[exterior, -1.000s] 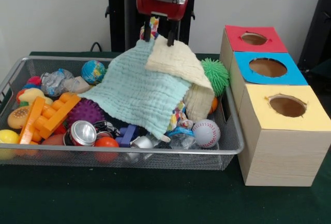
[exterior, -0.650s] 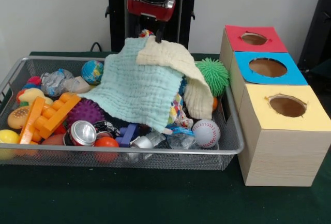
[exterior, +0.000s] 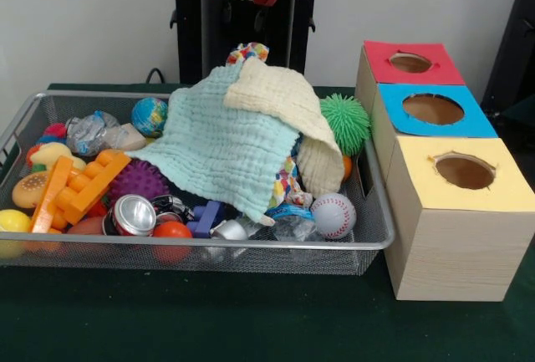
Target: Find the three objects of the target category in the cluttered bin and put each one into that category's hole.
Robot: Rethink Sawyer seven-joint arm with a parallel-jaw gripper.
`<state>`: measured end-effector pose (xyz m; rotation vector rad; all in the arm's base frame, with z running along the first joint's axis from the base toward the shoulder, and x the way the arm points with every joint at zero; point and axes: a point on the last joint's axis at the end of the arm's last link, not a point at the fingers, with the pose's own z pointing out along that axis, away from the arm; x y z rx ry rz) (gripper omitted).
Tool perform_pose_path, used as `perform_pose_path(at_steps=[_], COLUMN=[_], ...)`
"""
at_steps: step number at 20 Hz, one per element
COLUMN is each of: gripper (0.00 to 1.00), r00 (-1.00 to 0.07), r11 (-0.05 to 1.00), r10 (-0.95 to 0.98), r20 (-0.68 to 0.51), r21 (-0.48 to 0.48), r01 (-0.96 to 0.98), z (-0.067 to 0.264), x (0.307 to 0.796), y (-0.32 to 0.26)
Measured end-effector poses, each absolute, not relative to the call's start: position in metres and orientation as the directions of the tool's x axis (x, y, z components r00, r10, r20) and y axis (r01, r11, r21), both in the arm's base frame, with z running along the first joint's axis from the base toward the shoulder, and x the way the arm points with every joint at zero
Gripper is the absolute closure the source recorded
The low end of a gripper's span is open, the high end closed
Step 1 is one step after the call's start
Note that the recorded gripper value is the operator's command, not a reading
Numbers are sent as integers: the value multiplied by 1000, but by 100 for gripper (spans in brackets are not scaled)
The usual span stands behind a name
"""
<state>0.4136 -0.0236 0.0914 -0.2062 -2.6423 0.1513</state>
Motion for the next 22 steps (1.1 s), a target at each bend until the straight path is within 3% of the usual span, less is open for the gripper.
perform_pose_path(at_steps=[8, 17, 22], gripper=[0, 0, 0], r00=[-874, -941, -952], r11=[981, 976, 977], r10=[182, 195, 193], r20=[451, 278, 237], r21=[-142, -147, -140], r01=[131, 159, 163], z=[91, 77, 66], x=[414, 434, 437], y=[-29, -50, -53])
